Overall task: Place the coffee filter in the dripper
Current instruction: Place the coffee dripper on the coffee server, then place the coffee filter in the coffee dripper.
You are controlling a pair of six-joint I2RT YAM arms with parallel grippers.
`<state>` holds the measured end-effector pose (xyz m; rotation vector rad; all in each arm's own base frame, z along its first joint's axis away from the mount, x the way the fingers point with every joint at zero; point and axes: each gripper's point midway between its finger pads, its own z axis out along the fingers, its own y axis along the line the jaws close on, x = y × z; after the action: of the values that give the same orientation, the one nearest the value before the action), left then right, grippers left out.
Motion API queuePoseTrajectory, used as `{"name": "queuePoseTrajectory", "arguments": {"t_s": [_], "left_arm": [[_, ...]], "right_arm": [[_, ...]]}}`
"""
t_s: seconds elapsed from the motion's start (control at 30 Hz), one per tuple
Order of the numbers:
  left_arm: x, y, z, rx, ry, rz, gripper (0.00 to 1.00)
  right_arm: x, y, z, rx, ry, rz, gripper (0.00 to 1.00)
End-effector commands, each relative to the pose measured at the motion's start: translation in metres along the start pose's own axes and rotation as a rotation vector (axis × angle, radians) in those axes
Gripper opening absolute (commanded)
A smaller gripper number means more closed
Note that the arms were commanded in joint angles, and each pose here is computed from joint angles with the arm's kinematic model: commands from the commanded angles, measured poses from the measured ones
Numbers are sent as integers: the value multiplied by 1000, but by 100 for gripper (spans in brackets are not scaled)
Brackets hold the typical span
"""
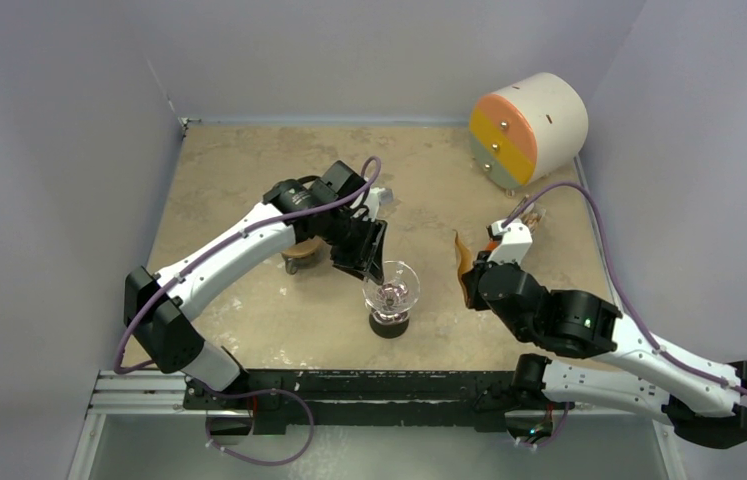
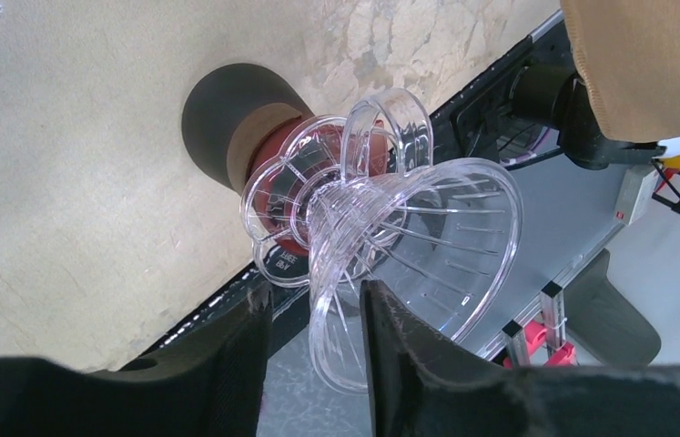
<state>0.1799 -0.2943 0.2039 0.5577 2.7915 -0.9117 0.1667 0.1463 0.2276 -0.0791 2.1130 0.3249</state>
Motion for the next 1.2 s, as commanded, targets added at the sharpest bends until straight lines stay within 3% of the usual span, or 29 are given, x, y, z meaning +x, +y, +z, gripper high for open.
{"name": "queuePoseTrajectory", "arguments": {"t_s": [0.0,0.13,0.37,0.53,0.67,0.7,0.87,1.17], "left_arm": [[-13,-19,-24,37,-75,63,43],[-23,-27,-44,29,-123,120,55],[-41,-51,-84,50,-232,159,53],[-51,-86,-108,188,-322,152,41],[-63,-112,-124,304,-397,142,3],[-66,-117,-127,324,-412,136,0],[-77,-140,-138,434,-453,115,0],[-93,-142,-123,454,-455,45,0]], "right_arm": [[-15,10,-7,-52,-26,30,0],[-24,25,-14,-125,-22,10,0],[-52,54,-20,-215,-57,-48,0],[-64,68,-12,-190,-45,-101,0],[-76,80,-5,-180,-78,-102,0],[-79,81,-3,-169,-88,-104,0],[-89,87,7,-139,-127,-97,0],[-99,93,11,-141,-191,-52,0]]}}
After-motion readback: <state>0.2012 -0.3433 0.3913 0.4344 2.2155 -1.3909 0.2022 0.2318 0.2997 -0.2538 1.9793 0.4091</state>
